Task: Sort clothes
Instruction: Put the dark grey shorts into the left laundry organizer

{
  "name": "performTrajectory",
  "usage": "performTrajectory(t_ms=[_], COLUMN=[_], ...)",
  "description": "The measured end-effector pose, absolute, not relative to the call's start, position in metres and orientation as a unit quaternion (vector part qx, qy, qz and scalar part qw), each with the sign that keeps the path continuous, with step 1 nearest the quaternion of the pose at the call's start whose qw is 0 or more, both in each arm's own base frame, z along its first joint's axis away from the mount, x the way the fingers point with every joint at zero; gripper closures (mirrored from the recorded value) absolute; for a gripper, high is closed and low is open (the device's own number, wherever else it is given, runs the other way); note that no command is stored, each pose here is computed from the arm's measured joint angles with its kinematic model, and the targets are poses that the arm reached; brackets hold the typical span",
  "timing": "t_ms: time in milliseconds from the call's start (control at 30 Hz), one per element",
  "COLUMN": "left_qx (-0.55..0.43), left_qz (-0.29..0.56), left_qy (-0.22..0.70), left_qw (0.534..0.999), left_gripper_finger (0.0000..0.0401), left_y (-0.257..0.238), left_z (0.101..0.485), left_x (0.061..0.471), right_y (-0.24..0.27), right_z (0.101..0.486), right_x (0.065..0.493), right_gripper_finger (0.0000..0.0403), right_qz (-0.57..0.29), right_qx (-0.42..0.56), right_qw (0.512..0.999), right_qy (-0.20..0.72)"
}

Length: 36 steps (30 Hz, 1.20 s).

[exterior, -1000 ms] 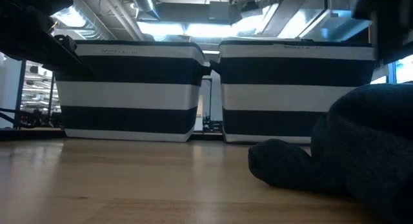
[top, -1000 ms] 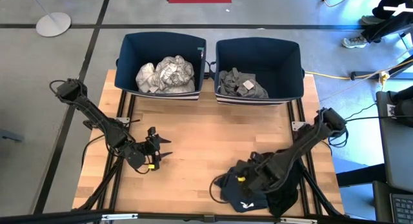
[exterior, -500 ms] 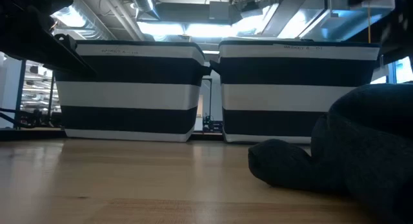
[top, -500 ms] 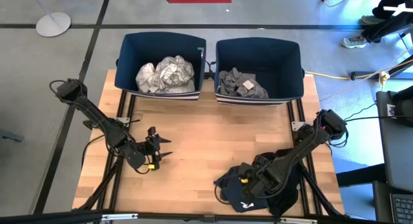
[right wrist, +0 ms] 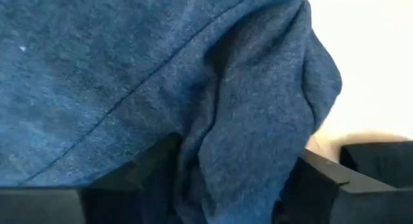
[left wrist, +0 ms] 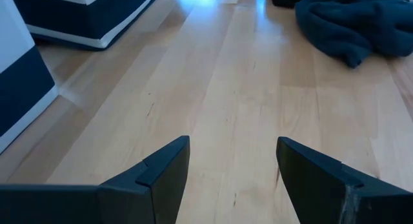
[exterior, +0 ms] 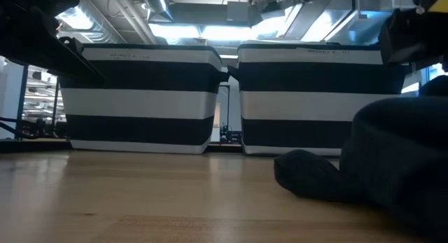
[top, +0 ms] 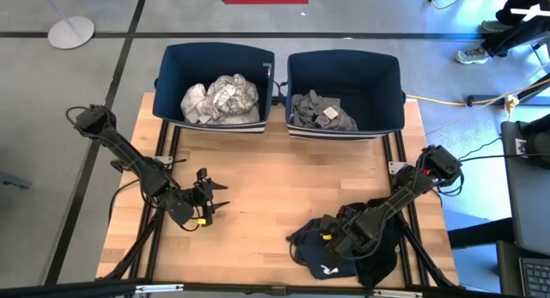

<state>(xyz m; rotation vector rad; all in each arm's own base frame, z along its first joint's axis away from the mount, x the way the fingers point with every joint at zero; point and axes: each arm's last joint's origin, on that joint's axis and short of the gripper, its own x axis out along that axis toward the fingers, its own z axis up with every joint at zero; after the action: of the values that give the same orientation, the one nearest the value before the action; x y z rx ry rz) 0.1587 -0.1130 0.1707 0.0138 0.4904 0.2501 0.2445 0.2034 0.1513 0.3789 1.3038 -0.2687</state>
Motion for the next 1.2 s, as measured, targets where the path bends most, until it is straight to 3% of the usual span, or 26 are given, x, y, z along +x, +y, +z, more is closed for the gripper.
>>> performTrajectory(t_ms=[400,600,733,1200], left_qx=[0.008,0.007,0.007,0.002], left_qz=[0.124,0.124,0.124,0.123], left_qy=[0.243,0.242,0.243,0.238], left_qw=[0.962,0.962,0.962,0.963], left_gripper_finger=[0.0178,0.0178,0.0178,0.0178], left_y=[-0.113,-0.113,-0.113,-0.113], left_z=[0.171,0.171,0.171,0.171], left_x=[0.159,0.159,0.159,0.159], right_y=[0.202,0.203,0.201,0.163], right_z=[0.15,0.166,0.183,0.282], right_x=[0.244,0.253,0.265,0.31], right_gripper_finger=[0.0386,0.0366,0.0383,0.038], right_qz=[-0.128,-0.13,-0.112,-0.076], right_qx=[0.168,0.148,0.132,0.041], right_qw=[0.772,0.782,0.787,0.813], right_qy=[0.6,0.591,0.592,0.576])
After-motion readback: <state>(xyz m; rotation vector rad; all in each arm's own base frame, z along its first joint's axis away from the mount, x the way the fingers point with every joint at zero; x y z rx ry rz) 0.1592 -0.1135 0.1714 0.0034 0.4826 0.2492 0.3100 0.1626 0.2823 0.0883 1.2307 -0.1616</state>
